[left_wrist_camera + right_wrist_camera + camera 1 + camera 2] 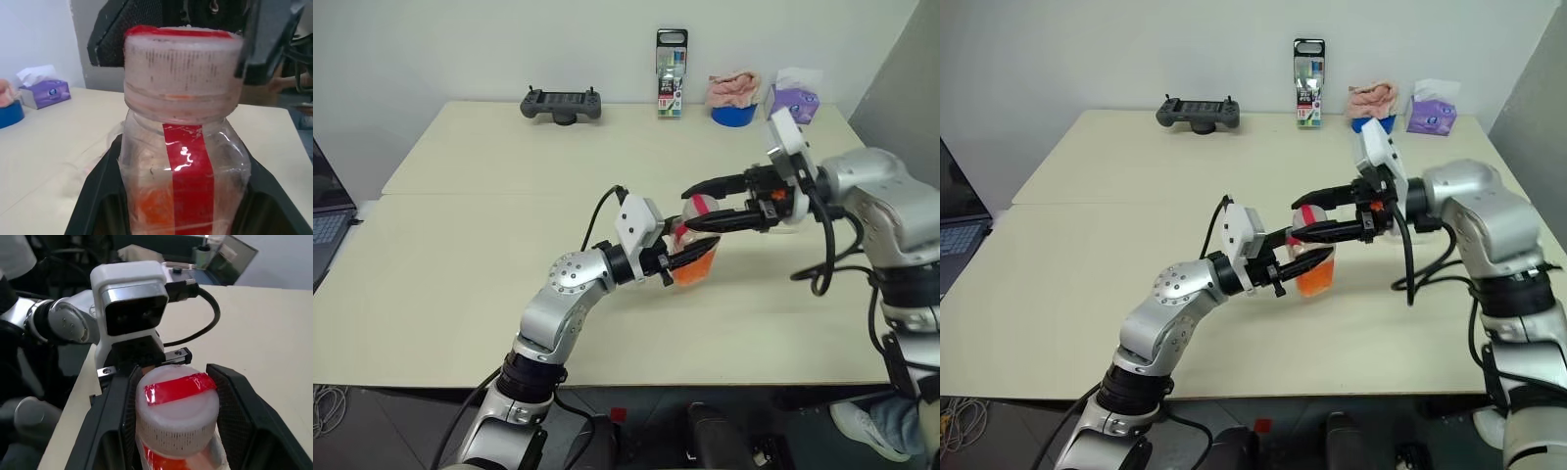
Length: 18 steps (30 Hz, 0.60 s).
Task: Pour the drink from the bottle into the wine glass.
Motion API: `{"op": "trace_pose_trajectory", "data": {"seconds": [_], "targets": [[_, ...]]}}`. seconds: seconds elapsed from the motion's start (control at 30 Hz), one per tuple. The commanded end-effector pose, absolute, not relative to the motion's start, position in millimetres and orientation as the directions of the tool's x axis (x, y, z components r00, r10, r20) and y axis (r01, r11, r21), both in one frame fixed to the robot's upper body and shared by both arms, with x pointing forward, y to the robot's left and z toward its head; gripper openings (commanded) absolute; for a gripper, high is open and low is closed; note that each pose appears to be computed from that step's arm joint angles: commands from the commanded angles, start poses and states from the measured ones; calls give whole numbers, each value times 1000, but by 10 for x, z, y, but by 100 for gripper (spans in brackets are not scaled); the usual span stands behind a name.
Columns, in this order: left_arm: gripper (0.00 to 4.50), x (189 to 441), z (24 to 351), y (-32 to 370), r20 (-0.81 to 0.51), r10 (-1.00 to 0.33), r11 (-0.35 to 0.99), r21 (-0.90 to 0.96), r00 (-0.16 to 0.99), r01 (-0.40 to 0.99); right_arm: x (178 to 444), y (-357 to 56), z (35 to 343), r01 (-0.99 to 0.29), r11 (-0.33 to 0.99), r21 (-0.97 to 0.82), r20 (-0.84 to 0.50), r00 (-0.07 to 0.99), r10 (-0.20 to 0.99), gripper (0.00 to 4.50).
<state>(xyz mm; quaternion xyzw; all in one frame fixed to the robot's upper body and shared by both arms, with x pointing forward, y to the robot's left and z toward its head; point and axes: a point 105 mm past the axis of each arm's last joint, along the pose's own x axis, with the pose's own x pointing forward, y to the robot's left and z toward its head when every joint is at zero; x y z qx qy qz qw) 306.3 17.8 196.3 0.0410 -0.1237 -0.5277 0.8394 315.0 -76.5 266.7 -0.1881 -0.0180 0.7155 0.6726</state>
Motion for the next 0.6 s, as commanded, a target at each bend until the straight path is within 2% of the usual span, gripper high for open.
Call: {"op": "trace_pose_trajectory", "data": {"seconds": [0.03,0.23,0.47,0.6], "targets": [[182,3049,2070,203,202,-886,457,221,418,862,3115,-757,2778,-922,-174,-346,-275,-77,958,257],[181,3045,2061,203,204,-883,462,217,423,860,3048,-774,2825,-925,-197,-324,-247,-119,962,448],[181,3060,2068,193,204,-886,455,219,415,863,3095,-792,2897,-927,-75,-367,-169,-13,986,450],[181,3090,2081,212,207,-883,462,220,422,859,3152,-848,2891,-913,97,-395,-126,159,979,450]]}}
